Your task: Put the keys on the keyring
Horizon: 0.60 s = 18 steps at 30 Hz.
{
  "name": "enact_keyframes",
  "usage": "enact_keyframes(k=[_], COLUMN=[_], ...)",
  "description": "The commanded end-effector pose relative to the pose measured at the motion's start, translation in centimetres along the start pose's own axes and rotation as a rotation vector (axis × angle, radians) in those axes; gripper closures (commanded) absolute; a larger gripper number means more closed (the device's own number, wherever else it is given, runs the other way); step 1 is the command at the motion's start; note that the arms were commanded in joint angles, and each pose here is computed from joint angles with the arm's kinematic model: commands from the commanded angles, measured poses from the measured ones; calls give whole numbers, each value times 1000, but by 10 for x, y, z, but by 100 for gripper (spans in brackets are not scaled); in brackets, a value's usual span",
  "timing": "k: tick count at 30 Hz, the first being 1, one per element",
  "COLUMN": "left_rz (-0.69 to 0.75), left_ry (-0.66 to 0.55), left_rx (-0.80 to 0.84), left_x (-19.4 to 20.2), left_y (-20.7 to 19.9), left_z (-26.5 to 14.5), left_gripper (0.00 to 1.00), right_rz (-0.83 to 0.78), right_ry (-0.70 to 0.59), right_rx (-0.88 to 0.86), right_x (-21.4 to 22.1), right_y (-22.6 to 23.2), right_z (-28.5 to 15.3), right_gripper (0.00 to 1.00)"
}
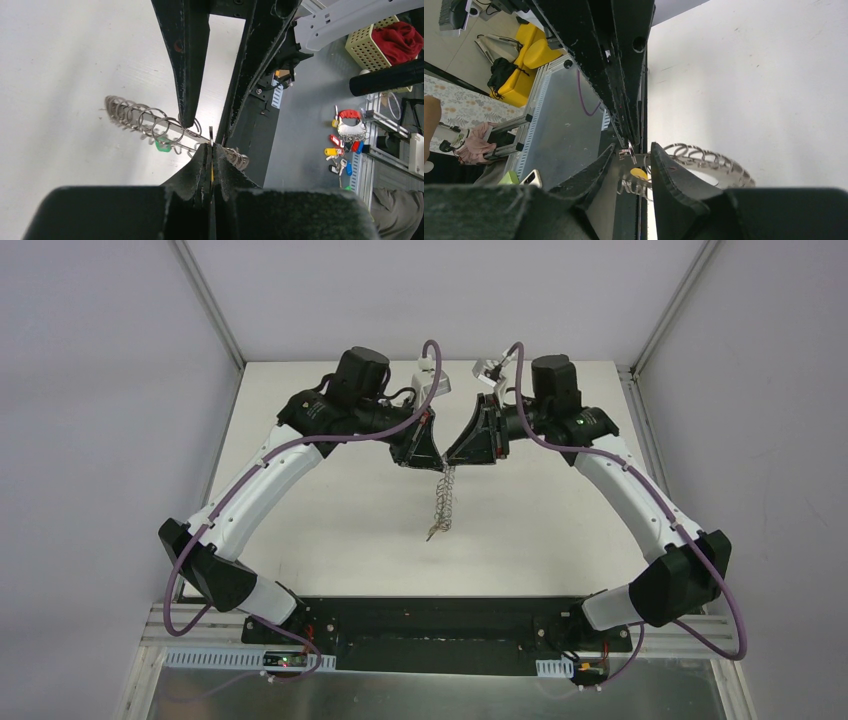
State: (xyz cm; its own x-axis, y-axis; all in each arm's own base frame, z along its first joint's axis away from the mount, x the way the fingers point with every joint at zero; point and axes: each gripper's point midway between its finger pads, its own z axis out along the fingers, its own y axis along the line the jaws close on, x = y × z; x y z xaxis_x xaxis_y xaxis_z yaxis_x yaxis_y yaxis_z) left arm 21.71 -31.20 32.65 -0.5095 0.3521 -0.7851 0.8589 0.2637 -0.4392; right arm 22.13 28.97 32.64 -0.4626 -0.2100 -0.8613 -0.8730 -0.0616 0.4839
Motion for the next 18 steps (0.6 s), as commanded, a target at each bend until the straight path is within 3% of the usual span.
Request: enact_keyframes(k=[1, 18], left_rz=[70, 77], left_ry=[-47, -55], left_rx=[54, 21], left_x=[-18, -20], left_y=[-19, -13], left_z=[-8, -7], left_gripper=[100, 100], right_rz=[-48, -28], right_ry=[5, 15], right_rx=[-53, -87], right_x=[1, 8], right_y=[11, 14], right_z=[4, 7], right_gripper=[70, 94])
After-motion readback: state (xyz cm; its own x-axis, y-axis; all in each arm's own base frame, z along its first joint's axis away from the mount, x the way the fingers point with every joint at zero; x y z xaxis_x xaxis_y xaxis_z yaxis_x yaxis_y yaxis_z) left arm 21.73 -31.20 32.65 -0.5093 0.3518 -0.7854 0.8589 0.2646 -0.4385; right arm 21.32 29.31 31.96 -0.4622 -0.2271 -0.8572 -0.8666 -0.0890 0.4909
